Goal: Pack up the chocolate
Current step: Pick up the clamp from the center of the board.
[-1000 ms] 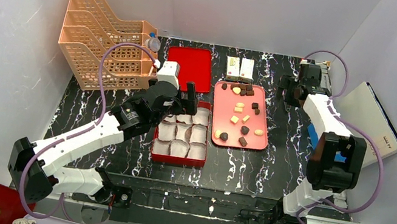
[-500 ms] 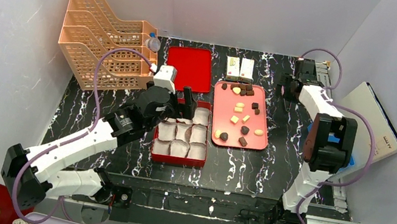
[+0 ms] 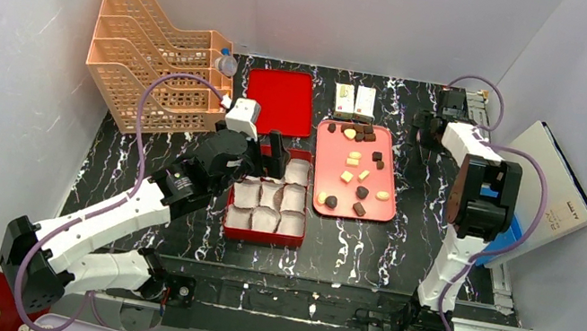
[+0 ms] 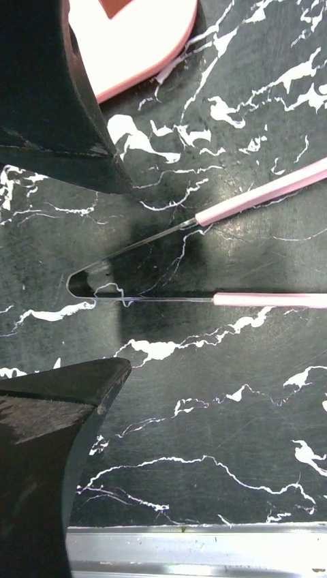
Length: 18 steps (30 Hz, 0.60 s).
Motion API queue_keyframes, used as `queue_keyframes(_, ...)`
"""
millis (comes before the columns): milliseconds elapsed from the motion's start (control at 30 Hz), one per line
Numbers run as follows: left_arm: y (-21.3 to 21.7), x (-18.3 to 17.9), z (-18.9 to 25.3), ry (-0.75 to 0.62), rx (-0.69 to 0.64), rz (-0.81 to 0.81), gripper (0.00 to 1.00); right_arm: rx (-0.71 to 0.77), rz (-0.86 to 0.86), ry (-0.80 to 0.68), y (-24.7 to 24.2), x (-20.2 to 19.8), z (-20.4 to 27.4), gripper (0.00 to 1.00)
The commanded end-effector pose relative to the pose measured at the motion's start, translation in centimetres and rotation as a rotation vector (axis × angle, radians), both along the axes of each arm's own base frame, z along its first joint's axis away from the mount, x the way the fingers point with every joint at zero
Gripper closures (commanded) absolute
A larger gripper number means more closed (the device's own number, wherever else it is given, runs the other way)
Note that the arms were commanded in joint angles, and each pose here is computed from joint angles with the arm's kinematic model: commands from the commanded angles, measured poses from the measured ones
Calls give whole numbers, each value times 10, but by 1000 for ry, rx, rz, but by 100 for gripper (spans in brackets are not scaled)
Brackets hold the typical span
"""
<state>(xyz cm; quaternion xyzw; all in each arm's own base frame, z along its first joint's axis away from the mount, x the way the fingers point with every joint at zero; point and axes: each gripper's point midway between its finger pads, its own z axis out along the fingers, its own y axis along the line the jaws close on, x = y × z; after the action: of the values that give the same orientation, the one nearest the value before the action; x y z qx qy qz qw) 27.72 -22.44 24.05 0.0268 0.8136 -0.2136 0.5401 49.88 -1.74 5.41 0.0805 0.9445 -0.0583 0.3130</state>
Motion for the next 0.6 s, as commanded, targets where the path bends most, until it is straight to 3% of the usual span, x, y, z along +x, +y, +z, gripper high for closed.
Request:
queue_keyframes(0, 5, 0, 1, -16, 29, 4, 2, 11, -2, -52, -1, 20, 9, 3)
queue_keyframes(567, 16, -3, -5, -22, 53, 28, 2, 31, 14, -6, 4, 20, -18, 14)
